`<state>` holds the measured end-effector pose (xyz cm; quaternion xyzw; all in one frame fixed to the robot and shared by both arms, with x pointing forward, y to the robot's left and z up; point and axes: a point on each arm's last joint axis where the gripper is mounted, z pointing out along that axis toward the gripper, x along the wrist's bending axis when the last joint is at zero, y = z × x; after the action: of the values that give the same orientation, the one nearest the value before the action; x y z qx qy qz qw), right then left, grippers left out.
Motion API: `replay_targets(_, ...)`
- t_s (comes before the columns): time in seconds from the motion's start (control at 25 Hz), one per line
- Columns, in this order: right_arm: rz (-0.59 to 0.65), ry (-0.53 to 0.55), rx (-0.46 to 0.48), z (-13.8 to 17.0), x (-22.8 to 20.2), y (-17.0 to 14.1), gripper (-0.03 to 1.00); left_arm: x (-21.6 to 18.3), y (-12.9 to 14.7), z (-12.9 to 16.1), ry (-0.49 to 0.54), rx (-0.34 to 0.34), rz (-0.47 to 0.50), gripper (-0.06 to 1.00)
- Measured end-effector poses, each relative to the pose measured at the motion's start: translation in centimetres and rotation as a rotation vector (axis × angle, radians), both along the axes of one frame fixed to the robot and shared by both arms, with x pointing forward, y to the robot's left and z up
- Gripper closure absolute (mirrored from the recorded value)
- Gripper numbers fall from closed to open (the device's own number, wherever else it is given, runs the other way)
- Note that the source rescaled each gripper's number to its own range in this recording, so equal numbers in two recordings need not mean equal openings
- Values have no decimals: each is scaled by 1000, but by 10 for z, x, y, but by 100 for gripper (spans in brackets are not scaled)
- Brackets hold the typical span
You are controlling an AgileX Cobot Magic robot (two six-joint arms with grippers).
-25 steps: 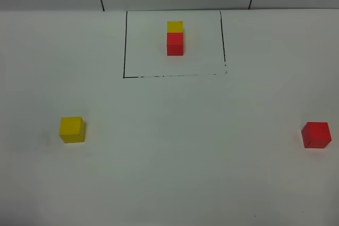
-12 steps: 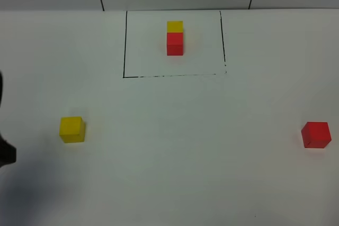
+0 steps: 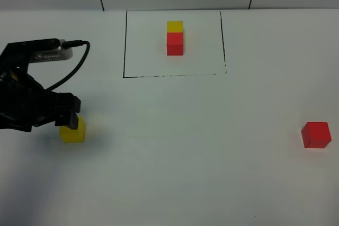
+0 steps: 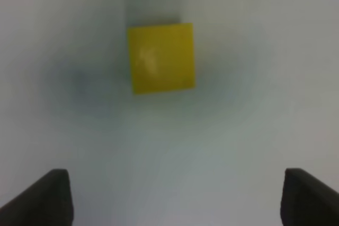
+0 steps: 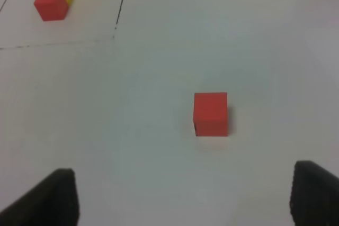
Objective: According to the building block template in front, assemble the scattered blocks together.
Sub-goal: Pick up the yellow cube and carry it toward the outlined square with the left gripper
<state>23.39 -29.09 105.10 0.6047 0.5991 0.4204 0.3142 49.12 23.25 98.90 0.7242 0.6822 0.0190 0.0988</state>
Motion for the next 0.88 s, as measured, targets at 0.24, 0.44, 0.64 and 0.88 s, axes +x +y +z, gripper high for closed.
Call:
replay_targets(0.24,1,0,1,0,0,0,21,8,-3,-22,61,16,12,27)
replay_targets(0.44,2,0,4,0,0,0,21,13,1,-22,21,64,47,27)
replay_targets(0.64,4,0,7,0,0,1,21,17,6,-23,-27,108,77,27)
replay_targets(0.88,5,0,7,0,0,1,21,26,2,-40,-12,92,95,27)
